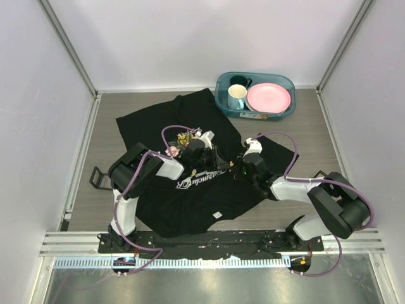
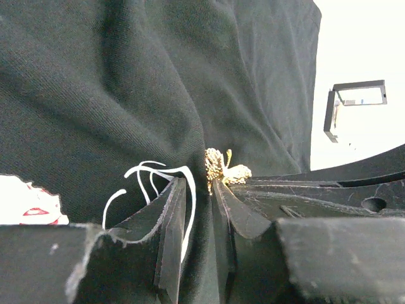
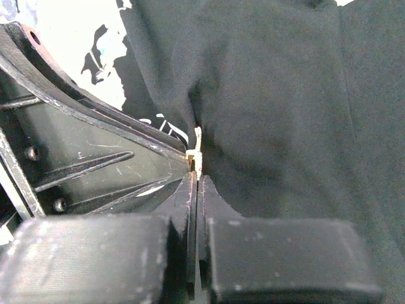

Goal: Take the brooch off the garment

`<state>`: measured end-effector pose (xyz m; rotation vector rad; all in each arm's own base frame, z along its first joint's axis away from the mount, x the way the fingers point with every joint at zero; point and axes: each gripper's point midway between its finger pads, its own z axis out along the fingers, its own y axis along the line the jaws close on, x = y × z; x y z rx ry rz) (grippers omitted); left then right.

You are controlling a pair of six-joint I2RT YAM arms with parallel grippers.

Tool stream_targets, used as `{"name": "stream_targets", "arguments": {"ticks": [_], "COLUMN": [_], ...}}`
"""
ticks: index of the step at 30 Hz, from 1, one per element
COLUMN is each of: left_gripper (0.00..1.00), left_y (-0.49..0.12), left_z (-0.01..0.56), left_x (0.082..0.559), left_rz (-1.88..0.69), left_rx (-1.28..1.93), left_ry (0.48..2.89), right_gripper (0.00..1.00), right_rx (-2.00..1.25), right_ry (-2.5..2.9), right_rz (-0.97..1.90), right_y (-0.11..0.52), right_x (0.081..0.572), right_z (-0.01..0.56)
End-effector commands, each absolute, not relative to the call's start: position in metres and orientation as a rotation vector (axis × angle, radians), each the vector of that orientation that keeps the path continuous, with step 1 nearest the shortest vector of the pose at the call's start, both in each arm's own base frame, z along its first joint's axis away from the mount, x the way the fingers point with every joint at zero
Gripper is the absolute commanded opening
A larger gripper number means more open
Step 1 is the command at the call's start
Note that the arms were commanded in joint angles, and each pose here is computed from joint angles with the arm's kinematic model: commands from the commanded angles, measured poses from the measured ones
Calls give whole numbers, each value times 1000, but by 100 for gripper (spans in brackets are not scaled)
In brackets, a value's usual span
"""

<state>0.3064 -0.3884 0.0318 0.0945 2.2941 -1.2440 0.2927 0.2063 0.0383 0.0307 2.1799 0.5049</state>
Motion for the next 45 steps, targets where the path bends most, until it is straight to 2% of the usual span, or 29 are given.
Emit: {"name": "stream_targets", "arguments": {"ticks": [1, 12, 30, 32, 37, 39, 45], "left_gripper": [28, 30, 33, 35, 48, 49, 43], "left_y": [-394, -380, -359, -361, -363, -361, -352], "left_z": [20, -1, 17, 21, 48, 58, 45], "left_x": [305, 316, 322, 321, 315, 314, 309], "left_rz": [-1234, -1057, -918, -938, -1016, -1018, -975], "left_rx": [103, -16, 7, 18, 77, 90, 73], "left_ry": [2333, 2435, 2389, 2376, 2295, 2270, 2312], "right_gripper": [1, 1, 1, 1, 1, 1, 1], "right_rx": [-42, -71, 26, 25, 12, 0, -4], "right_ry": [2156, 2144, 2150, 2147, 2145, 2155, 2171], "right_rz": [633, 654, 469, 470, 456, 421, 282], "right_y": [231, 235, 207, 207, 209, 208, 204], "right_x": [291, 287, 295, 296, 299, 299, 303], "right_z": [47, 52, 53, 54, 57, 56, 56]}}
